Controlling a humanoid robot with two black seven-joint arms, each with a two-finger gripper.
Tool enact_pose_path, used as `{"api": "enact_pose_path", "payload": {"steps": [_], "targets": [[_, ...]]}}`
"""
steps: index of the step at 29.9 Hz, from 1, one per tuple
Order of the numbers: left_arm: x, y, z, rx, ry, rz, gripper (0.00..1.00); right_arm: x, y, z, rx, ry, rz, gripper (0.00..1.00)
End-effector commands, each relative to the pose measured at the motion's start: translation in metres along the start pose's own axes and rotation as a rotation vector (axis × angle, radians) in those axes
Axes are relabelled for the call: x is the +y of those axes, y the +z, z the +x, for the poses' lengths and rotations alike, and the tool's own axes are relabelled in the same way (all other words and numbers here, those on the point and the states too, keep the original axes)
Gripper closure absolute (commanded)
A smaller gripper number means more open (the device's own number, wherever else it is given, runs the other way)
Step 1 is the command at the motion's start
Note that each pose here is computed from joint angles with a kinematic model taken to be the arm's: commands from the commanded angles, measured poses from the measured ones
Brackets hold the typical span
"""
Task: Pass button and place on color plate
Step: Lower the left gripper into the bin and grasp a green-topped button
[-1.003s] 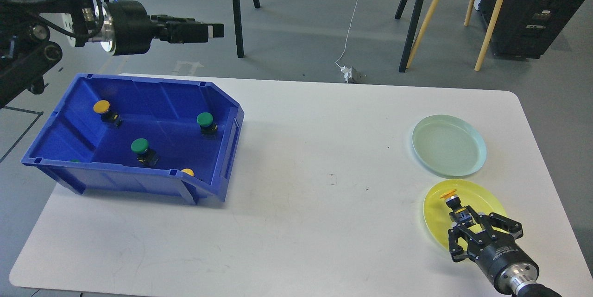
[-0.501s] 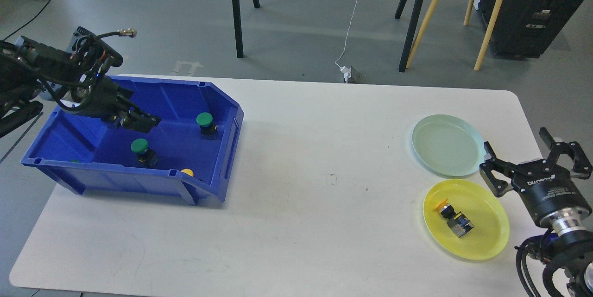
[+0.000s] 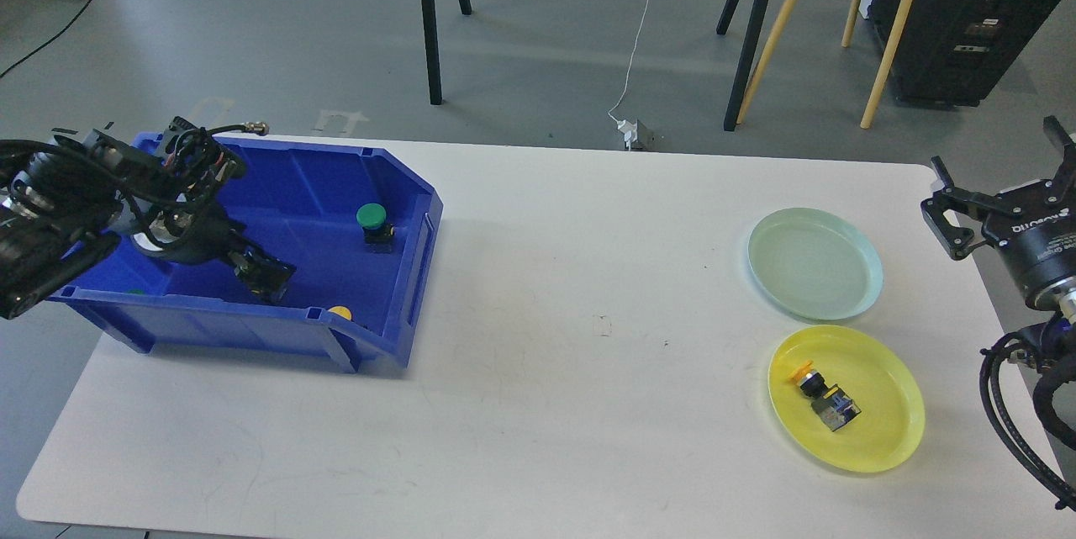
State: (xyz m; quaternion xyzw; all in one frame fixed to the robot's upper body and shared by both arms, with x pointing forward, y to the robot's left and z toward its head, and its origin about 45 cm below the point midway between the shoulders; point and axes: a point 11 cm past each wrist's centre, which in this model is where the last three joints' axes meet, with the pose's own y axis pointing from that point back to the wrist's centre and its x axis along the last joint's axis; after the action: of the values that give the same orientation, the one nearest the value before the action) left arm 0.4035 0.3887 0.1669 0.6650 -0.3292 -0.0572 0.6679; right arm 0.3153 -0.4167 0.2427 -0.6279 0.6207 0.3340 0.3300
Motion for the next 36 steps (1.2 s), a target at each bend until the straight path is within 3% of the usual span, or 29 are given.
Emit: {"api": "enact_pose_path", "payload": {"steps": [1,9,14,17,19,20,21,22,29,31,36], "targets": [[-0.011,-0.003,-0.01,0.036,-0.026,0.013,0.02,-0.001,-0.002,0.0,0.009,0.002,0.0,0.0],[-0.014,-0.005,-0.014,0.05,-0.033,0.023,0.06,0.003,0.0,0.005,0.004,0.015,-0.006,0.0],[-0.017,-0.003,-0.019,0.054,-0.043,0.017,0.34,0.007,0.004,0.009,-0.001,0.026,-0.011,0.0],[-0.017,-0.003,-0.02,0.056,-0.045,0.017,0.4,0.009,0.005,0.011,-0.004,0.032,-0.013,0.0],[-0.017,-0.004,-0.019,0.055,-0.043,0.018,0.52,0.009,0.006,0.012,-0.006,0.034,-0.013,0.0],[-0.017,-0.004,-0.019,0.054,-0.044,0.018,0.63,0.009,0.006,0.012,-0.006,0.035,-0.013,0.0],[-0.017,-0.004,-0.019,0.055,-0.041,0.018,0.82,0.009,0.006,0.012,-0.006,0.034,-0.013,0.0],[-0.016,-0.004,-0.018,0.056,-0.039,0.018,0.93,0.009,0.006,0.012,-0.006,0.035,-0.013,0.0],[-0.011,-0.003,-0.007,0.062,-0.006,0.008,0.99,0.01,0.007,0.013,-0.007,0.038,-0.015,0.0],[-0.003,0.004,0.014,0.109,0.072,-0.041,0.99,0.01,0.007,0.013,-0.004,0.038,-0.015,0.0],[0.065,0.006,0.081,0.252,0.355,-0.194,0.97,0.002,0.008,0.005,0.123,0.008,-0.048,0.0]]}}
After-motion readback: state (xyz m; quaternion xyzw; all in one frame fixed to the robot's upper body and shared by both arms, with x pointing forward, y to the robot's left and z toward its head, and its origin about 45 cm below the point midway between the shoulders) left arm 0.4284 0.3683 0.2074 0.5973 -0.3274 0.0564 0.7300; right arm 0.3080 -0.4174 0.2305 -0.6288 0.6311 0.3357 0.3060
